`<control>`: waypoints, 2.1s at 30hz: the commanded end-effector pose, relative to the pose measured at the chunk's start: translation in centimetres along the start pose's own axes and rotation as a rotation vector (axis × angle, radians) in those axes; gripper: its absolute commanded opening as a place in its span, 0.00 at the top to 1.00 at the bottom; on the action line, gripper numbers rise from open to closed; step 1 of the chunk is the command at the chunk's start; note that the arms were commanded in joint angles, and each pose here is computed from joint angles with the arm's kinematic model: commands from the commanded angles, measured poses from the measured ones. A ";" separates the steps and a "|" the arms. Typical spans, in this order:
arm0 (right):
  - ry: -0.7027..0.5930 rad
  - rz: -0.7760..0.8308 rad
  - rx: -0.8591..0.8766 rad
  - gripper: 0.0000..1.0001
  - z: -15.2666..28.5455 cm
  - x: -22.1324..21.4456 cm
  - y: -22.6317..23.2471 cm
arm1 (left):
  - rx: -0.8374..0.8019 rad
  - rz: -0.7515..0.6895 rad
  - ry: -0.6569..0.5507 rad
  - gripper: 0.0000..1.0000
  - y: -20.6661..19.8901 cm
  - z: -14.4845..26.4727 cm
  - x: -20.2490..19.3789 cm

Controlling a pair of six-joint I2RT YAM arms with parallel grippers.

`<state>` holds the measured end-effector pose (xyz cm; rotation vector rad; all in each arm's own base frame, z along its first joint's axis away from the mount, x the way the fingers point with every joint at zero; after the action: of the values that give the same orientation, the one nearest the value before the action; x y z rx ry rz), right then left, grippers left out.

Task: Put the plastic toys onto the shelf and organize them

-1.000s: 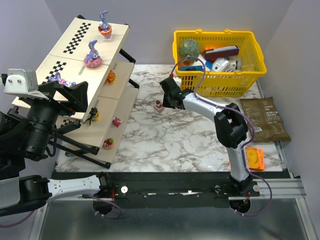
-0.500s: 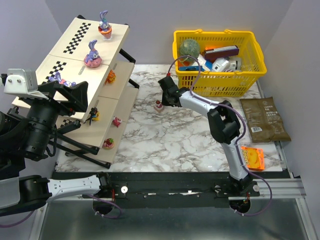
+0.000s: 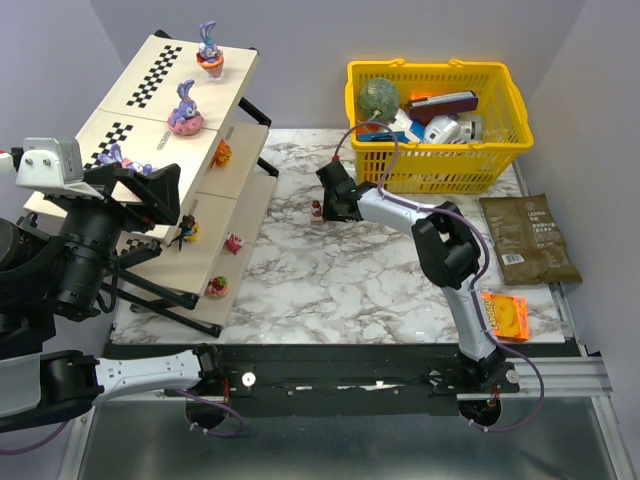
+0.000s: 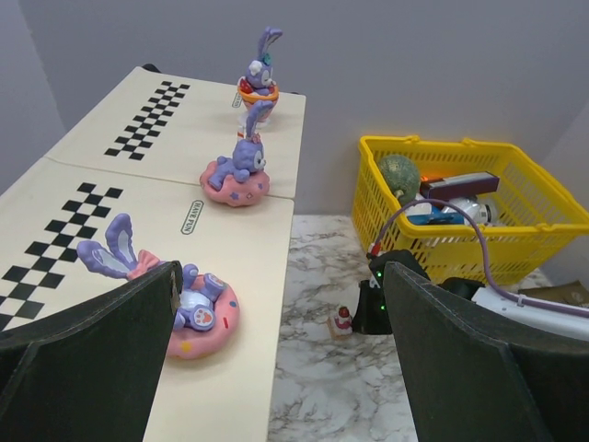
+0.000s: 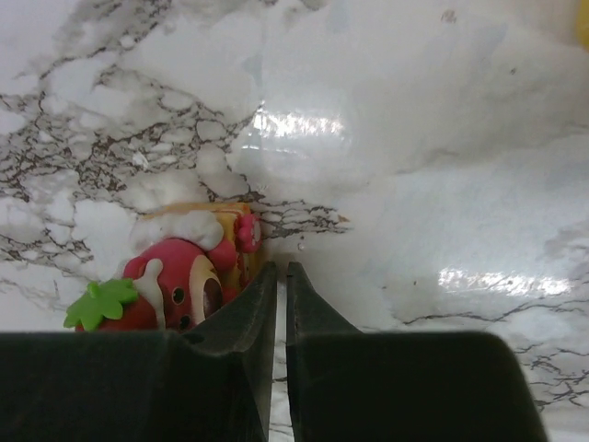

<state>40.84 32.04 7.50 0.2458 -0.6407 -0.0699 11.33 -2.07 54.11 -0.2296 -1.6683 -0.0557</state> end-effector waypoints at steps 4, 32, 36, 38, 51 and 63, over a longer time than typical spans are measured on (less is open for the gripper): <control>0.003 0.010 0.110 0.84 1.3 -0.9 2.6 | -0.008 0.024 -0.008 0.01 0.1 0.2 0.1; -0.102 0.177 0.214 0.25 3.8 1.8 4.0 | -0.005 0.021 -0.011 0.01 0.0 0.1 0.3; -0.108 0.186 0.240 0.29 3.1 2.2 5.0 | -0.005 0.017 -0.011 0.01 0.0 0.0 0.3; -0.107 0.187 0.251 0.32 2.8 2.5 5.3 | -0.003 0.019 -0.012 0.01 0.0 0.0 0.3; -0.048 0.179 0.230 0.50 1.4 1.2 4.9 | 0.006 0.012 -0.011 0.01 0.0 0.0 0.2; -0.062 0.252 0.313 0.89 0.9 1.5 6.1 | 0.003 0.018 -0.013 0.01 0.2 0.1 0.3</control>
<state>41.41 36.67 11.43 0.4373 -0.7491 0.1877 11.16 -1.71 54.14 -0.2397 -1.6734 -0.0468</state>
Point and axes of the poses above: each gripper's point midway between its finger pads, its own z axis back along the fingers, its own y axis along the line the jaws close on, x = y × z, the point moved 6 cm from there along z, back along the fingers, and after that the axes turned 4 degrees about -z, right-handed, at the moved point
